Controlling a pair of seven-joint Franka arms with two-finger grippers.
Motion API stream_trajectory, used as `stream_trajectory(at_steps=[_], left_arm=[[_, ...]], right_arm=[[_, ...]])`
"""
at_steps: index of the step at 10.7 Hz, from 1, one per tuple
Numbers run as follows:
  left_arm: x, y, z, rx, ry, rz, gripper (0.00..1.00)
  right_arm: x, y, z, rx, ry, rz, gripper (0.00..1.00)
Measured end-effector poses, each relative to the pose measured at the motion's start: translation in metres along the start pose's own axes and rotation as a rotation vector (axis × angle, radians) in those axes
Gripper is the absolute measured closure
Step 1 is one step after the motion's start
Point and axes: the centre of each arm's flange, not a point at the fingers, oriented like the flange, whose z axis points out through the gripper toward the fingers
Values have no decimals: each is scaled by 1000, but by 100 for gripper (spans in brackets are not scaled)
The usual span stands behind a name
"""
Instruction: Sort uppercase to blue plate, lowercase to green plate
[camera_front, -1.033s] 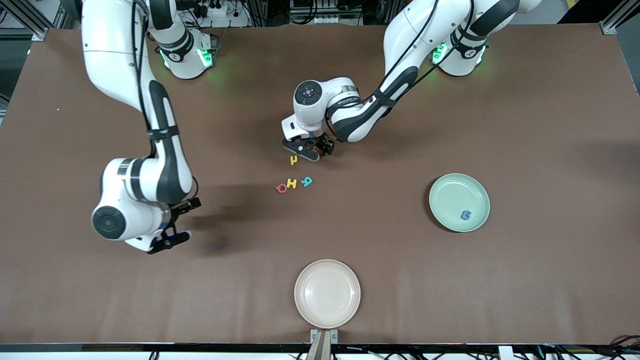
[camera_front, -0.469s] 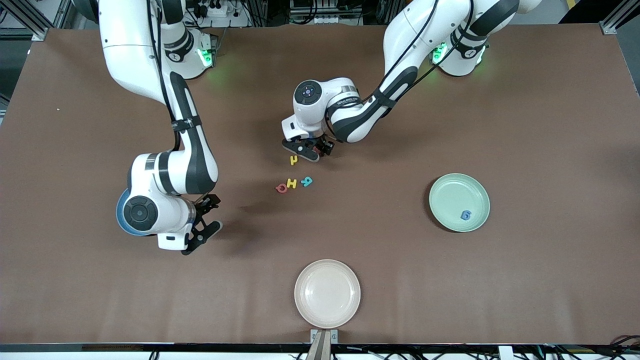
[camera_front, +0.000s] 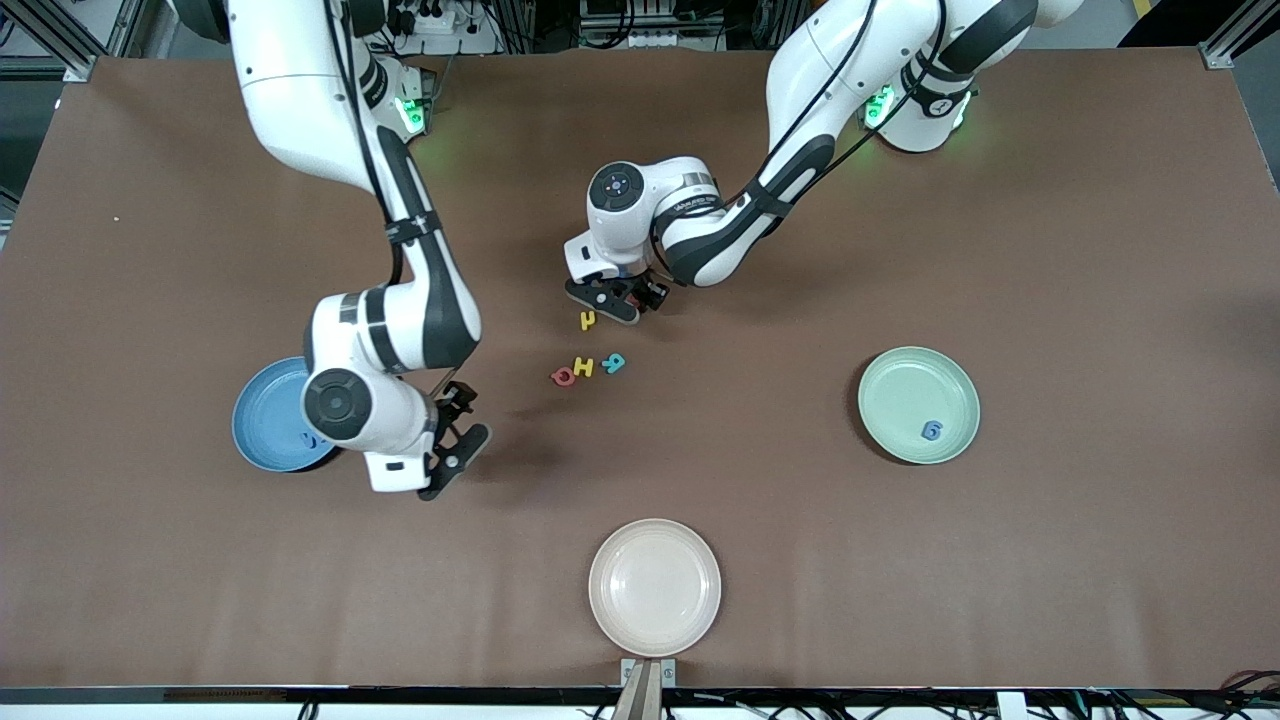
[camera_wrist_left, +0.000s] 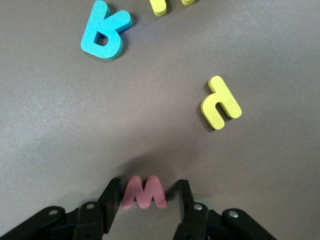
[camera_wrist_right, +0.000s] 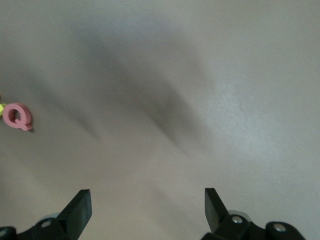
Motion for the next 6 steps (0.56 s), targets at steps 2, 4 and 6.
stream_trajectory(at_steps=[2,4,6], left_arm=[[0,-1,-1,2,0,-1,55],[1,-1,-1,3,1,-1,60],[1,-2,-1,3,1,-1,60]], right_arm=[[0,1,0,-2,0,1,0],[-2,3,-1,-3,0,4,0],[-2,3,-1,-3,0,3,0]])
